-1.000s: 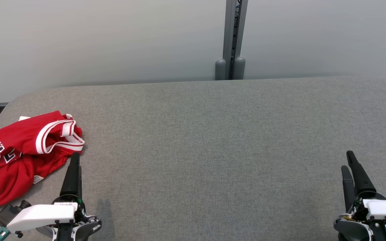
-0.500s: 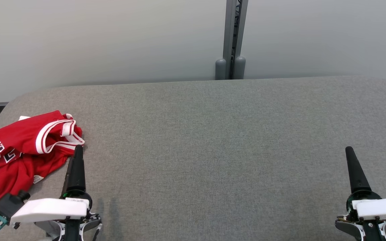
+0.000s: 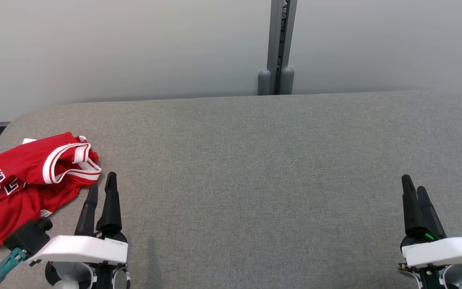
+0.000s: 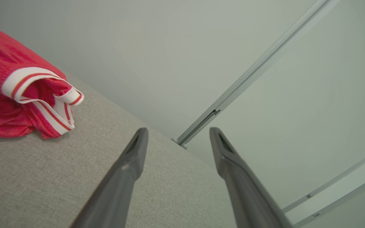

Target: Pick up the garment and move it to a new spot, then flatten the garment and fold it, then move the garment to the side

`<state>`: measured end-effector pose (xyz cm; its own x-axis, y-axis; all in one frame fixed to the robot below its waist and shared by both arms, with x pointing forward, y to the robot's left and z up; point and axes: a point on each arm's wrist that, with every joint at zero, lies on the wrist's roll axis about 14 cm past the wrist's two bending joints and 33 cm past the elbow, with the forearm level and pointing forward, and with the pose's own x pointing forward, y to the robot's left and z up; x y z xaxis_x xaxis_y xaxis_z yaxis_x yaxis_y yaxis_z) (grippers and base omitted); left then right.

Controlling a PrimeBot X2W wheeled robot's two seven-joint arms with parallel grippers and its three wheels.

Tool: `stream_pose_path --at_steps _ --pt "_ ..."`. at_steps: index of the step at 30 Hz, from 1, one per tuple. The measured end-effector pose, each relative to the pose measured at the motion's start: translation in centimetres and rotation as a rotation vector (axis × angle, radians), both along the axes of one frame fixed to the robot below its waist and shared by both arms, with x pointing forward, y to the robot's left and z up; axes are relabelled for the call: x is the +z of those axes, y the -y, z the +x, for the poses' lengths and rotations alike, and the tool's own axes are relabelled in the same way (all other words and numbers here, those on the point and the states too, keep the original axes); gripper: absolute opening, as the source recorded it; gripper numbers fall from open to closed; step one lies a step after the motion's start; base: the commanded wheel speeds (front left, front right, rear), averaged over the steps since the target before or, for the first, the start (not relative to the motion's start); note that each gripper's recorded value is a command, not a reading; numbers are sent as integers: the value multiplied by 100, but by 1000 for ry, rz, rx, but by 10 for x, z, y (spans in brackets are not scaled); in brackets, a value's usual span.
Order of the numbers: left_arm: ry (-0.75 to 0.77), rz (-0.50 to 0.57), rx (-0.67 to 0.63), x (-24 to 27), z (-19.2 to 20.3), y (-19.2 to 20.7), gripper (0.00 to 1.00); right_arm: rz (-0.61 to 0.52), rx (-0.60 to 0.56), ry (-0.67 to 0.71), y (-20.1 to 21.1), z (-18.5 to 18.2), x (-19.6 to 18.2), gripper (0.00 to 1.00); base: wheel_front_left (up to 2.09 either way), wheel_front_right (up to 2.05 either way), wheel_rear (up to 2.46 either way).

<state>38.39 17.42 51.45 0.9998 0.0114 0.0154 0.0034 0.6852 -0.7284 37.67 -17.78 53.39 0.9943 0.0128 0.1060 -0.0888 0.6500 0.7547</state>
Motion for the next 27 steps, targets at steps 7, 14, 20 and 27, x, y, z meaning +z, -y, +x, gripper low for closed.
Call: stream_pose_path --at_steps 7,14,20,27 --pt "10 132 -9 1 0 4 100 -124 6 6 -3 -1 -1 100 0 0 0" --pt "29 208 -10 4 0 6 100 -202 7 26 -6 -2 2 100 0 0 0" --pt "52 267 -13 9 0 9 100 -263 13 46 -10 -2 5 100 0 0 0" --pt "77 332 -14 14 1 11 100 -315 12 70 -13 -2 9 100 0 0 0"
